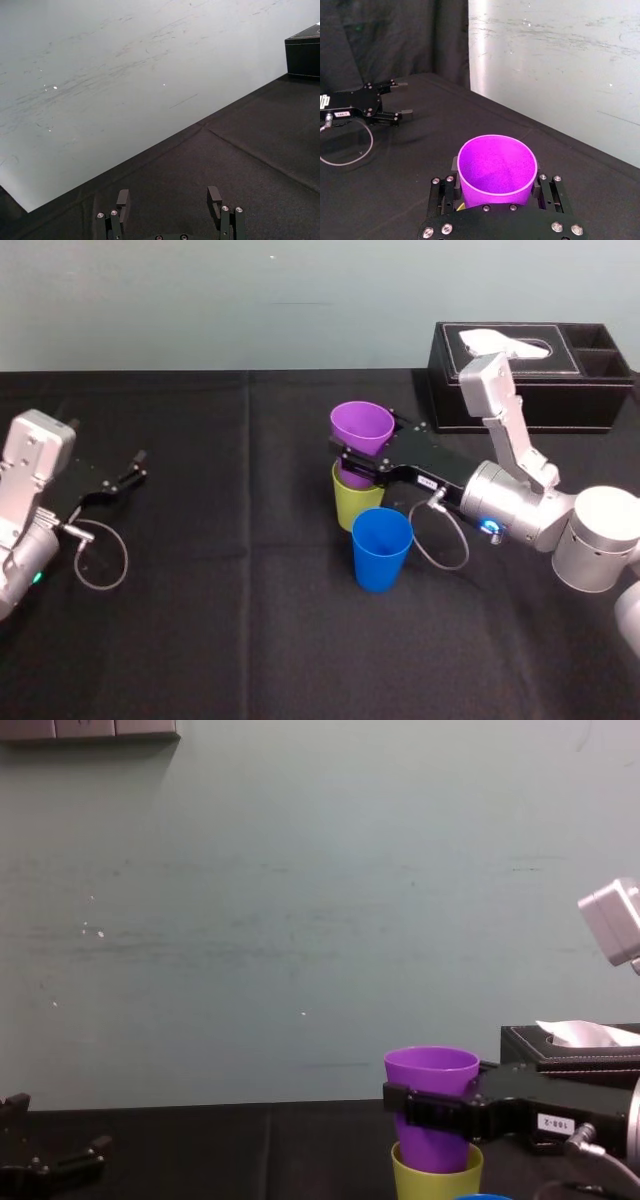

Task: Stack the three plastic cups sequentially using one hand.

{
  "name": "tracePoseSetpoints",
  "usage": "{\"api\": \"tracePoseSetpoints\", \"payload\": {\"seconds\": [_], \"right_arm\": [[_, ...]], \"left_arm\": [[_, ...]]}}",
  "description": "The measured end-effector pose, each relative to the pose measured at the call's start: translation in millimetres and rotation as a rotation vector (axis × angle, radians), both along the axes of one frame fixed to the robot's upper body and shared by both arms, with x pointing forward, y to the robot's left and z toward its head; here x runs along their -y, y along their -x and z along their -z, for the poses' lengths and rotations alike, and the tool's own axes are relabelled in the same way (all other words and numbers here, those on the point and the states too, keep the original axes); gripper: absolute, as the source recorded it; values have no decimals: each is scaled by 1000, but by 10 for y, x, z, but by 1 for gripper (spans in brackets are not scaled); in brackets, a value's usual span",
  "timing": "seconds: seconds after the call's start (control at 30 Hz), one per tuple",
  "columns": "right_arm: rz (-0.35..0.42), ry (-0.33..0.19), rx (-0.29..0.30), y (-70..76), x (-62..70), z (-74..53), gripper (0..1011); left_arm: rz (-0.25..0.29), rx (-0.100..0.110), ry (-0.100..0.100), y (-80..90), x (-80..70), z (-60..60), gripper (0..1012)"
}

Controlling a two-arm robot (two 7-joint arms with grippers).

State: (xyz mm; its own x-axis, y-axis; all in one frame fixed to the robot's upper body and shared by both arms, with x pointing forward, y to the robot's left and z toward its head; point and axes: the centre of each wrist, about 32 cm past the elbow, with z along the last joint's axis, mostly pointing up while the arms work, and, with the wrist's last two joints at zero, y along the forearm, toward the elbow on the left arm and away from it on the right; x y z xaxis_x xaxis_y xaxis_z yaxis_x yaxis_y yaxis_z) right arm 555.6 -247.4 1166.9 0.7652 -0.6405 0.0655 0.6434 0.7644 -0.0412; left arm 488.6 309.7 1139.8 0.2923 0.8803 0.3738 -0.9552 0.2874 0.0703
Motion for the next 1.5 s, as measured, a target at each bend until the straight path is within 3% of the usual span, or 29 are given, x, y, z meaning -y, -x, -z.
{"api": "tracePoseSetpoints", "payload": {"seconds": [0.83, 1.13, 1.5], "right_arm": [[-4, 15, -32, -10, -7, 162, 734], [-3, 13, -31, -11, -6, 157, 734], [-3, 13, -29, -11, -7, 149, 1004]], "left_arm": [[0, 0, 0, 0, 0, 0, 1011], [0, 0, 0, 0, 0, 0, 1011], [0, 0, 0, 0, 0, 0, 1011]]}}
